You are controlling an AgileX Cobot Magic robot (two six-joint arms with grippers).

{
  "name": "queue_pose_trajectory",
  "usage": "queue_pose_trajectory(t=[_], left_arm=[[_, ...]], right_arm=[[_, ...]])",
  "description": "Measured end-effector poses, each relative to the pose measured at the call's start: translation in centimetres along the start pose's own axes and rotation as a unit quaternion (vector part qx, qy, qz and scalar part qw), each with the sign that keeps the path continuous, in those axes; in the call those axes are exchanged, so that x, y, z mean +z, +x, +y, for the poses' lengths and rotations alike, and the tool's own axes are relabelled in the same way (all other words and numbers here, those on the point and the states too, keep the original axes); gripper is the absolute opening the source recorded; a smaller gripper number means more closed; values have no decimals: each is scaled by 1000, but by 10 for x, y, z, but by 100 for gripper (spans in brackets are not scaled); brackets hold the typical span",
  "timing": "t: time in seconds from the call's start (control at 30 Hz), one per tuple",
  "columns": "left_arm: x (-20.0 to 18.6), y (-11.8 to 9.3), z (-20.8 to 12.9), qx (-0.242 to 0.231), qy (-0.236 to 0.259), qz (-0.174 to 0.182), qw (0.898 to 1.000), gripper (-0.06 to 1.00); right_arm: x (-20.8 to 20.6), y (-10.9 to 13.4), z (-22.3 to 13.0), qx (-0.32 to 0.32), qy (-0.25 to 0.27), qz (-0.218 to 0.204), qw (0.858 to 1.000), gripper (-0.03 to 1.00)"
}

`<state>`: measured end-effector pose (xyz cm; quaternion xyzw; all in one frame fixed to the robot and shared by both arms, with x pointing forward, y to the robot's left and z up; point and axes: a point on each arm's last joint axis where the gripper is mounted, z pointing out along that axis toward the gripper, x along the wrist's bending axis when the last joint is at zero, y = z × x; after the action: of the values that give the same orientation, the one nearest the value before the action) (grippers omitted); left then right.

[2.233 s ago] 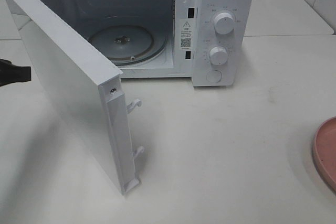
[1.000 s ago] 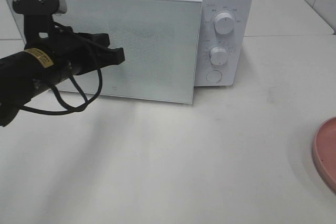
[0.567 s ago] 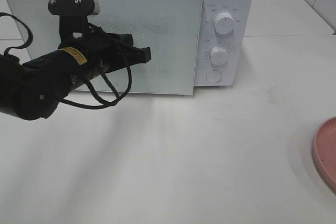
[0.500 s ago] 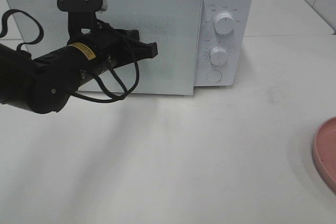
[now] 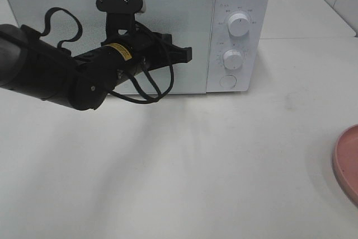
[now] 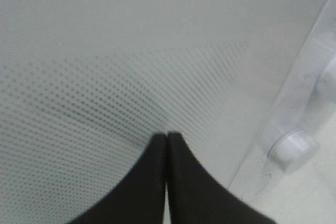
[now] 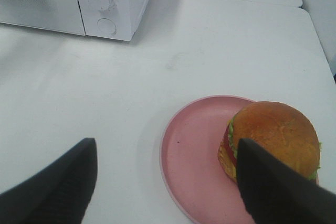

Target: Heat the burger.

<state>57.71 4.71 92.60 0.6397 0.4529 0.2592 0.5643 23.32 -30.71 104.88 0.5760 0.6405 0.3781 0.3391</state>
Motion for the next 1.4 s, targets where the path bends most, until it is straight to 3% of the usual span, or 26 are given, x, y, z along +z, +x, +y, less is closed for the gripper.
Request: queue_pose_trajectory(t=[0.27, 0.57, 0.6, 0.63, 0.67, 0.7, 0.73, 0.77, 0.8, 0.83, 0.87, 0.9, 0.93, 0.97, 1.03, 1.07, 1.1, 1.13, 1.17, 1.2, 1.33, 1.4], left_arm=[[8, -9, 2, 34, 17, -11, 999, 0], [-14, -9, 26, 22, 39, -10, 999, 2], [-23, -9, 28, 21, 67, -12, 997, 12], [-23, -9, 28, 21, 67, -12, 997, 12], [-32, -10, 30, 20, 106, -16, 994, 29], [-32, -10, 30, 20, 106, -16, 994, 29], [-38, -11, 31, 19, 130, -18, 991, 42], [-48, -13, 34, 19, 173, -22, 984, 67], [-48, -13, 34, 19, 173, -22, 984, 67], [-59, -14, 34, 19, 229, -27, 973, 86], [-59, -14, 34, 19, 229, -27, 973, 86], [-65, -15, 33, 19, 256, -29, 966, 91], [-75, -16, 34, 19, 302, -33, 953, 96], [-75, -16, 34, 19, 302, -33, 953, 96], [-93, -18, 36, 23, 363, -39, 931, 99], [-93, -18, 36, 23, 363, -39, 931, 99], [-106, -18, 38, 27, 407, -43, 912, 99], [-113, -18, 39, 31, 426, -44, 903, 99], [-113, -18, 39, 31, 426, -44, 903, 99], [-124, -16, 43, 34, 451, -42, 891, 99], [-138, -5, 54, 17, 471, -24, 882, 99], [-149, 17, 68, -11, 474, 9, 880, 99]], right_arm=[[0, 0, 0, 0, 0, 0, 1000, 73], [0, 0, 0, 0, 0, 0, 1000, 73], [0, 0, 0, 0, 0, 0, 1000, 73], [0, 0, 0, 0, 0, 0, 1000, 73], [0, 0, 0, 0, 0, 0, 1000, 73], [0, 0, 0, 0, 0, 0, 1000, 73], [0, 0, 0, 0, 0, 0, 1000, 73], [0, 0, 0, 0, 0, 0, 1000, 73], [0, 0, 0, 0, 0, 0, 1000, 73], [0, 0, 0, 0, 0, 0, 1000, 73], [0, 0, 0, 0, 0, 0, 1000, 73], [0, 0, 0, 0, 0, 0, 1000, 73], [0, 0, 0, 0, 0, 0, 1000, 73], [0, 0, 0, 0, 0, 0, 1000, 73], [0, 0, 0, 0, 0, 0, 1000, 73], [0, 0, 0, 0, 0, 0, 1000, 73], [0, 0, 0, 0, 0, 0, 1000, 73], [0, 0, 0, 0, 0, 0, 1000, 73], [0, 0, 0, 0, 0, 0, 1000, 73], [0, 0, 0, 0, 0, 0, 1000, 73], [0, 0, 0, 0, 0, 0, 1000, 73], [0, 0, 0, 0, 0, 0, 1000, 73]])
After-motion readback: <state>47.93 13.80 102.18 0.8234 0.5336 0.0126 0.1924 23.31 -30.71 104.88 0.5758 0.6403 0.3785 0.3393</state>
